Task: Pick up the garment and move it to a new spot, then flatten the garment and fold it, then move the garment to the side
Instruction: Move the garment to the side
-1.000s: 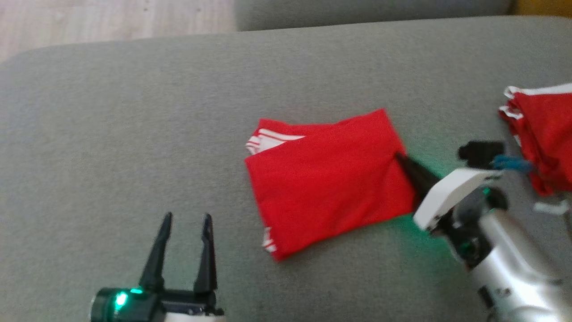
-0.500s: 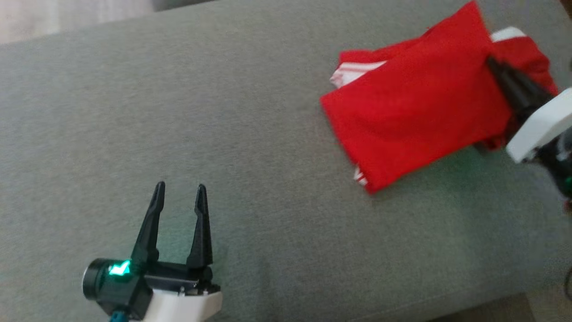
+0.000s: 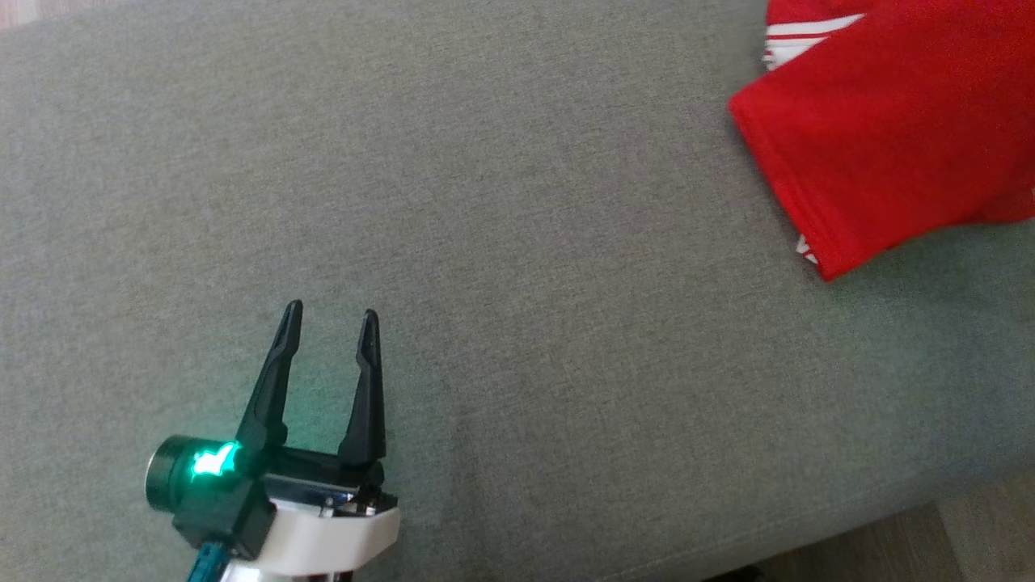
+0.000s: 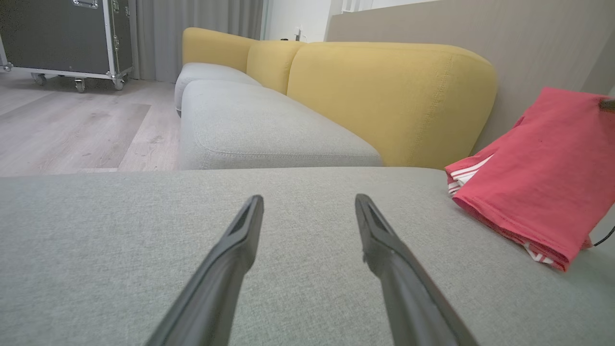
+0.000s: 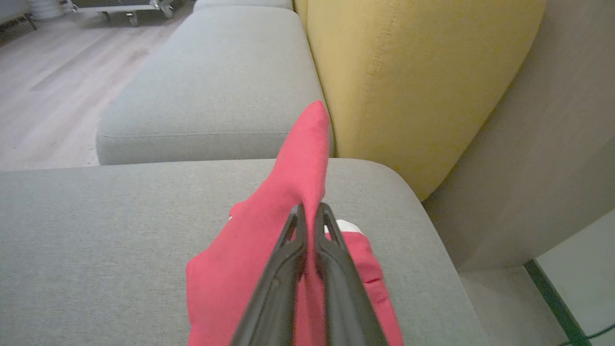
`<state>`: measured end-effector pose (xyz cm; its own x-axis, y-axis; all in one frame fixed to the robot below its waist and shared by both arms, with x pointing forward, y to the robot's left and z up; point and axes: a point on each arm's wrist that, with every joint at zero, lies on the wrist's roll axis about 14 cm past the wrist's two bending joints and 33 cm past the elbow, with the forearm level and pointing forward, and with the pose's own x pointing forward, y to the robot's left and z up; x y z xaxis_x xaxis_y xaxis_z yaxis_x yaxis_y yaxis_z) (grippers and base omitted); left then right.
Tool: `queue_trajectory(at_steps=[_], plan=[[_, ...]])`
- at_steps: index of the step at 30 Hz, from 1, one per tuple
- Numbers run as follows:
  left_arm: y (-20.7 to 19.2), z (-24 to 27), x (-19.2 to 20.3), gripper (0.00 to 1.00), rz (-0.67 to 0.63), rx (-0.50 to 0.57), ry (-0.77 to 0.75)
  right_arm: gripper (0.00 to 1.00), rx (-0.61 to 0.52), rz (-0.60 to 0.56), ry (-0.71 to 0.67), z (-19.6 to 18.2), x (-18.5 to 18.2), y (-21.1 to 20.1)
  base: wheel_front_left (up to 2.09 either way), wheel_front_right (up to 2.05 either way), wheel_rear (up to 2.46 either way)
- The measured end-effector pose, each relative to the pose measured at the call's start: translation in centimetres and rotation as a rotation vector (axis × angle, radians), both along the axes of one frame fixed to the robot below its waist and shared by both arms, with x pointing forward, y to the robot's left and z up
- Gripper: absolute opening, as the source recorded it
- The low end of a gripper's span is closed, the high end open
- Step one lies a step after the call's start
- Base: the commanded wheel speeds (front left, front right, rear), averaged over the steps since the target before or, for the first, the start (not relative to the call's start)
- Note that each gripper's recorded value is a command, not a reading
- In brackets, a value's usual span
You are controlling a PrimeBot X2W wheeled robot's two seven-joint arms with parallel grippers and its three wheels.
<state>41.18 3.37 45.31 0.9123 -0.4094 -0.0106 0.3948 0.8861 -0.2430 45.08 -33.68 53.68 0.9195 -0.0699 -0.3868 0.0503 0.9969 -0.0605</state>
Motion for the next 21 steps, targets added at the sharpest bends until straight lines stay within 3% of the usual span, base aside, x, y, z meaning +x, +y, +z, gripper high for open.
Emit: queue_trajectory(at_steps=[4, 5, 6, 12, 21], plan=[[0.2, -0.4, -0.1, 1.0, 0.002, 0.009, 0.011, 0.01, -0.054, -0.055, 0.072, -1.2, -1.8, -1.9, 0.0, 0.0, 0.0], [0.2, -0.4, -0.2, 1.0, 0.003, 0.011, 0.011, 0.47, -0.064, -0.066, 0.085, -1.5, -2.4, -2.3, 0.0, 0.0, 0.0], [0.3, -0.3, -0.3, 1.0, 0.003, 0.013, 0.009, 1.0, -0.072, -0.078, 0.097, -1.8, -3.0, -2.6, 0.0, 0.0, 0.0], [0.8, 1.0, -0.9, 1.0, 0.02, 0.036, -0.024, 1.0, -0.086, -0.076, 0.069, -2.7, -4.6, -1.3, 0.0, 0.0, 0.0], [3.2, 1.9, -4.6, 1.0, 0.103, 0.093, -0.025, 1.0, 0.14, 0.056, 0.015, -8.4, -8.7, 8.9, 0.0, 0.0, 0.0]])
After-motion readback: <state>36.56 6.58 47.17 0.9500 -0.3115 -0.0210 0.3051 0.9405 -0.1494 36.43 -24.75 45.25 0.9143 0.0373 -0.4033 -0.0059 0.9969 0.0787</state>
